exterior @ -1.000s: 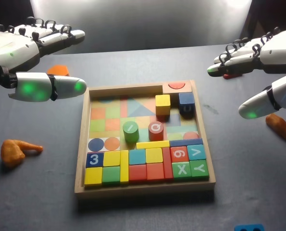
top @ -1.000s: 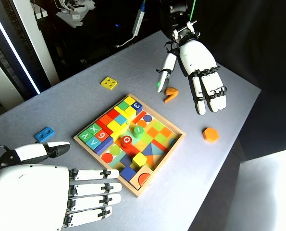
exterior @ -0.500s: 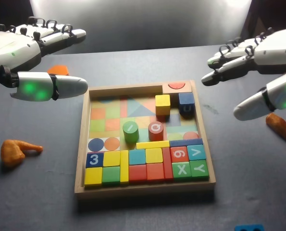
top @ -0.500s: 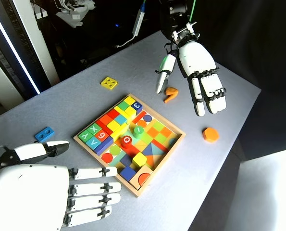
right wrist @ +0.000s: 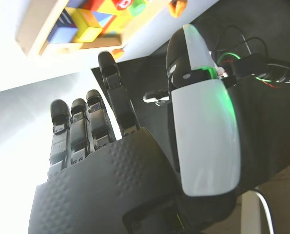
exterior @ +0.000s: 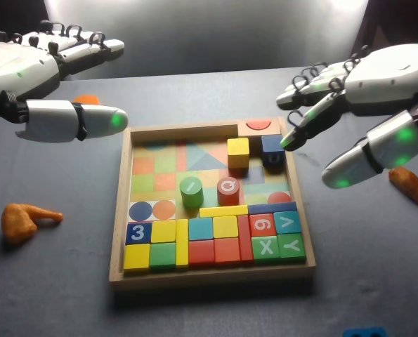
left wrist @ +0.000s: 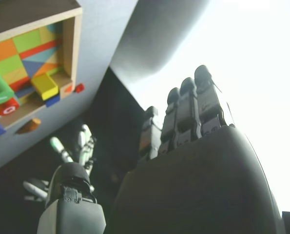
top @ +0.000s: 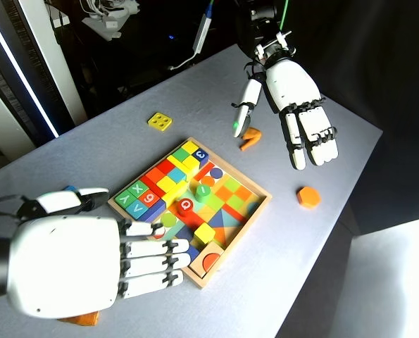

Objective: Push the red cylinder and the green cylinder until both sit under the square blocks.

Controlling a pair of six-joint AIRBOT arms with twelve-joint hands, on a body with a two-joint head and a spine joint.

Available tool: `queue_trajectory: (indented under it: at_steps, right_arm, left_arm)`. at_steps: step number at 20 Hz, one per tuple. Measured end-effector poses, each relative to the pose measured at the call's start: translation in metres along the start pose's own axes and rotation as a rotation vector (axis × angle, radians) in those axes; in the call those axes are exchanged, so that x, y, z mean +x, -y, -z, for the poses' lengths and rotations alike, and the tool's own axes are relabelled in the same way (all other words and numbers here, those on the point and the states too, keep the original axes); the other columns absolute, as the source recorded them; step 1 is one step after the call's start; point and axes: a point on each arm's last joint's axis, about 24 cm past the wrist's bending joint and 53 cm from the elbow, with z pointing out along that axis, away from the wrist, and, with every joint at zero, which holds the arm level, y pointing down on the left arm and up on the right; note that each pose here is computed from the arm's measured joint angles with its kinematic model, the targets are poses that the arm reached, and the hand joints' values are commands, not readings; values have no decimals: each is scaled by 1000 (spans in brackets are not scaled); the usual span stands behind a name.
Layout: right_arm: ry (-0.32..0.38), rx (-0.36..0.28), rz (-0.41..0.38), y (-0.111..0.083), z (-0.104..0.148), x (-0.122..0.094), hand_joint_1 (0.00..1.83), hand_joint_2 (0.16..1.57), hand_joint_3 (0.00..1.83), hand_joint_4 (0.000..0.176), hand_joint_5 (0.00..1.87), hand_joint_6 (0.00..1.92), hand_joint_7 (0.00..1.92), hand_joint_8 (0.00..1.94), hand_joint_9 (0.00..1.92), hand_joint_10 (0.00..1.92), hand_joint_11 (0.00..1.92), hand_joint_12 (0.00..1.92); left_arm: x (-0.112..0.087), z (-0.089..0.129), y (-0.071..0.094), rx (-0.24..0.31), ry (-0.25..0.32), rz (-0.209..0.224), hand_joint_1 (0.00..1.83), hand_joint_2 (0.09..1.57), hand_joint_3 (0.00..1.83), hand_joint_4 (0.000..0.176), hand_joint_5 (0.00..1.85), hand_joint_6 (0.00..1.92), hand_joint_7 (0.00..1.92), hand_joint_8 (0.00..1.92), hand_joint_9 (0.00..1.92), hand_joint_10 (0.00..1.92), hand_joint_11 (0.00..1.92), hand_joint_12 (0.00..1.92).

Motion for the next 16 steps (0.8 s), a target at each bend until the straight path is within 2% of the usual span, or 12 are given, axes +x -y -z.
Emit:
queue_trajectory:
  at_steps: [2,3,4,5,6,8,9,10,13,14,15,16]
  right_arm:
    - [-15,-12,8,-5,-5,4,265,1052,0,126,508,2,47,1,0,0,0,345]
    - [-22,-17,14,-7,-7,7,274,1053,0,125,504,1,53,1,0,0,0,246]
    - [-24,-20,14,-8,-8,7,257,1055,1,123,486,5,34,5,0,0,0,113]
    - [-29,-25,15,-9,-10,9,250,1054,0,121,488,4,38,4,0,0,0,65]
    - [-32,-26,20,-10,-12,10,228,1047,0,128,491,2,35,1,0,0,0,12]
    - [-44,-39,24,-14,-20,13,235,1031,0,140,498,4,38,2,0,0,0,0]
    - [-49,-46,25,-17,-24,14,237,1031,0,139,500,4,38,2,0,0,0,0]
    - [-56,-51,30,-19,-27,16,216,1030,0,147,501,4,41,3,0,0,1,0]
    - [-75,-53,45,-20,-34,21,182,1029,0,150,503,3,37,0,0,0,0,0]
    - [-79,-52,48,-20,-35,22,179,1028,0,153,498,1,34,0,0,0,0,0]
    - [-83,-53,52,-21,-37,24,162,1027,0,161,487,0,32,0,0,0,0,0]
    - [-86,-54,53,-21,-38,25,154,1031,0,162,474,0,20,0,0,0,0,0]
  left_arm:
    - [1,0,0,-1,-3,-1,0,1041,0,176,18,1,0,0,0,0,0,228]
    - [-1,-1,-1,-4,-1,-4,0,1051,1,176,21,1,0,0,0,0,0,139]
    - [-2,-1,-3,-9,1,0,0,1056,0,176,21,0,0,0,0,0,0,174]
    - [-3,-2,-4,-12,4,0,0,1061,1,176,20,0,0,0,0,0,0,121]
    - [-2,-2,-5,-15,1,-1,0,1060,0,176,19,0,0,0,0,0,0,110]
    - [3,-5,-4,-15,-10,2,0,1070,2,176,8,3,0,0,0,0,0,58]
    - [4,-6,-4,-15,-13,2,0,1070,0,172,10,2,0,0,0,0,0,156]
    - [4,-6,-4,-16,-13,4,0,1066,0,175,17,2,0,0,0,0,0,126]
    - [1,-6,-8,-27,-9,5,0,1080,4,176,9,0,0,0,0,0,0,53]
    - [1,-6,-9,-28,-9,5,0,1083,5,176,8,0,0,0,0,0,0,52]
    - [2,-7,-9,-28,-11,4,0,1083,0,176,4,0,0,0,0,0,0,142]
    - [2,-7,-8,-27,-11,5,0,1091,0,176,6,0,0,0,0,0,0,92]
